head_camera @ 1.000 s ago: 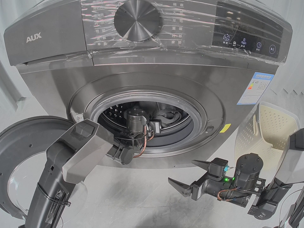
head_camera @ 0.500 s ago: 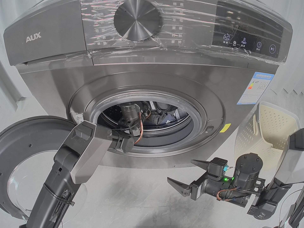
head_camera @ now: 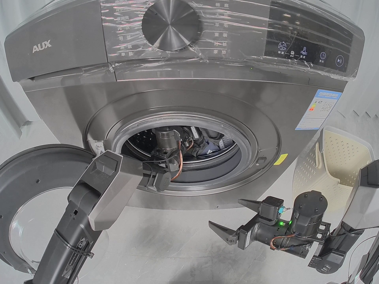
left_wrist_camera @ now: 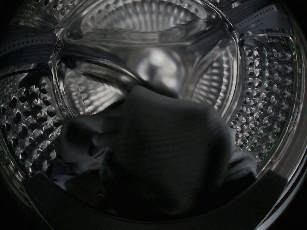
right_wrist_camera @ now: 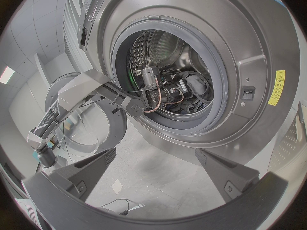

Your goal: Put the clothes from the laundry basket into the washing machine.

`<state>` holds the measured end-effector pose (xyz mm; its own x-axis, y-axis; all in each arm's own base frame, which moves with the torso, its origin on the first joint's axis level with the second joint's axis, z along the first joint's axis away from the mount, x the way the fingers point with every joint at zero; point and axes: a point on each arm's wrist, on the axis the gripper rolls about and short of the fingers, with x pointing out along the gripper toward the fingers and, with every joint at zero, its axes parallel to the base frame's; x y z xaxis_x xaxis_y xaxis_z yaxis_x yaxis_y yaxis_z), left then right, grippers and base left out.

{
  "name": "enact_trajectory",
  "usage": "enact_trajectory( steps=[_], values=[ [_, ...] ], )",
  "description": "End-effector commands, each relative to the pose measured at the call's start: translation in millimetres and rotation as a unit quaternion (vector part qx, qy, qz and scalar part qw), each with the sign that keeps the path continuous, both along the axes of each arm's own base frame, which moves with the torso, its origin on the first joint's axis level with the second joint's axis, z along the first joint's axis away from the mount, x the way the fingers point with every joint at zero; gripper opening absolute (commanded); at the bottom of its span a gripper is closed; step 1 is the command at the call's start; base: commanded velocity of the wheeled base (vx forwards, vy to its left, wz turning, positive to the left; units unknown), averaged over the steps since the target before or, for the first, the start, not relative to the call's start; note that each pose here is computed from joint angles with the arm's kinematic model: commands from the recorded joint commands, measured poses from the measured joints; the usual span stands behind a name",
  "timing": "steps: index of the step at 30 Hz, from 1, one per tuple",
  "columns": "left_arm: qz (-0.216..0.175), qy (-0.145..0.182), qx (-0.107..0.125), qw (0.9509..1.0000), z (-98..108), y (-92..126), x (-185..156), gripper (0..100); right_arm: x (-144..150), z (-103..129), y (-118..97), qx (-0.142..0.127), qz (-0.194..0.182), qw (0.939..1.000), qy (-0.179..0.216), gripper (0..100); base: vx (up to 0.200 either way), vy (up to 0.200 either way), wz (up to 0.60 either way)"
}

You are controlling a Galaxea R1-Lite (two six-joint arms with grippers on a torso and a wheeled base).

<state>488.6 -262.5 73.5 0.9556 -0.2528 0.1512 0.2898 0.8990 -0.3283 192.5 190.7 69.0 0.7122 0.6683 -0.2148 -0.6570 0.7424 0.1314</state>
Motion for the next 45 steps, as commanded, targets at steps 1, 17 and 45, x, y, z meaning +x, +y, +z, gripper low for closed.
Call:
enact_trajectory(
  steps=[1, 17, 45],
  values=[
    [-0.011, 0.018, 0.008, 0.9997, 10, 0, -12, 100, 0, 1, 0, 0.001, 0.0, 1.0, -0.001, 100, 0.0, 0.0, 0.0],
    [-0.095, 0.091, 0.116, 0.9845, 32, 23, -94, 100, 1, 1, -1, 0.001, -0.002, 1.0, -0.001, 100, 0.0, 0.0, 0.0],
    [-0.154, 0.095, 0.179, 0.9671, 7, 27, -128, 0, 3, 3, -2, 0.004, -0.008, 0.9999, -0.005, 100, 0.0, 0.0, 0.0]
  ],
)
